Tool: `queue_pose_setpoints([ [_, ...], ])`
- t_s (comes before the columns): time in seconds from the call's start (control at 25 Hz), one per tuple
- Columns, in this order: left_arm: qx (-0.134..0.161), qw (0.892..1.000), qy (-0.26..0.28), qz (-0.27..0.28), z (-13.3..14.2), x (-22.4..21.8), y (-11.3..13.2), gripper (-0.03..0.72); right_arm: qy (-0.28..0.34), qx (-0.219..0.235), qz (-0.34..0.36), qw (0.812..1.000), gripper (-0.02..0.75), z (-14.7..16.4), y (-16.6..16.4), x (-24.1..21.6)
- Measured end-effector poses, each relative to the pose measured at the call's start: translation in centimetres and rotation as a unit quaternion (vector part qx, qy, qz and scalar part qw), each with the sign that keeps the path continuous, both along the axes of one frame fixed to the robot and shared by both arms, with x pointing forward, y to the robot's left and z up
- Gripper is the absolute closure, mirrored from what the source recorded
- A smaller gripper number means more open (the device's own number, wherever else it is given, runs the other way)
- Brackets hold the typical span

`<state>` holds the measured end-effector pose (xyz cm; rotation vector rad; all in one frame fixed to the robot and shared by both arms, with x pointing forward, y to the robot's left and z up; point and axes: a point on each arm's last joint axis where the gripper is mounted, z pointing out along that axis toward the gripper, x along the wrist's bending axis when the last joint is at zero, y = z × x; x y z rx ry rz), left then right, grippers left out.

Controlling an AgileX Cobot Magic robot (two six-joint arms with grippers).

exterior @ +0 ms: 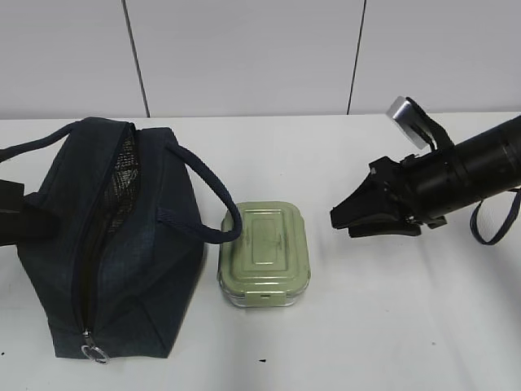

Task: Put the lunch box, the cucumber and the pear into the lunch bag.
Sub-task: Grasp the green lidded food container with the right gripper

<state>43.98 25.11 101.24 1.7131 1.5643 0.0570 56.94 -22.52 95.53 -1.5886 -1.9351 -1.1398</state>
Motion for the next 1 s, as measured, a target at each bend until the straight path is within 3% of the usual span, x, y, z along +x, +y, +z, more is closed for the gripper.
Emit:
queue_pose_setpoints([
  [0.28, 0.0, 1.0, 0.0, 0.0, 0.0, 0.0, 0.0, 0.704, -0.022, 0.002, 0.012, 1.0, 0.389, 0.1, 0.3, 0.1],
  [0.56, -0.002, 1.0, 0.0, 0.0, 0.0, 0.0, 0.0, 0.704, -0.026, -0.004, 0.025, 0.999, 0.124, -1.1, 3.2, 0.1],
  [1.0, -0.012, 1.0, 0.003, 0.001, 0.1, 0.0, -0.1, 0.704, 0.039, 0.024, -0.004, 0.999, 0.101, -7.2, 4.2, 2.0],
])
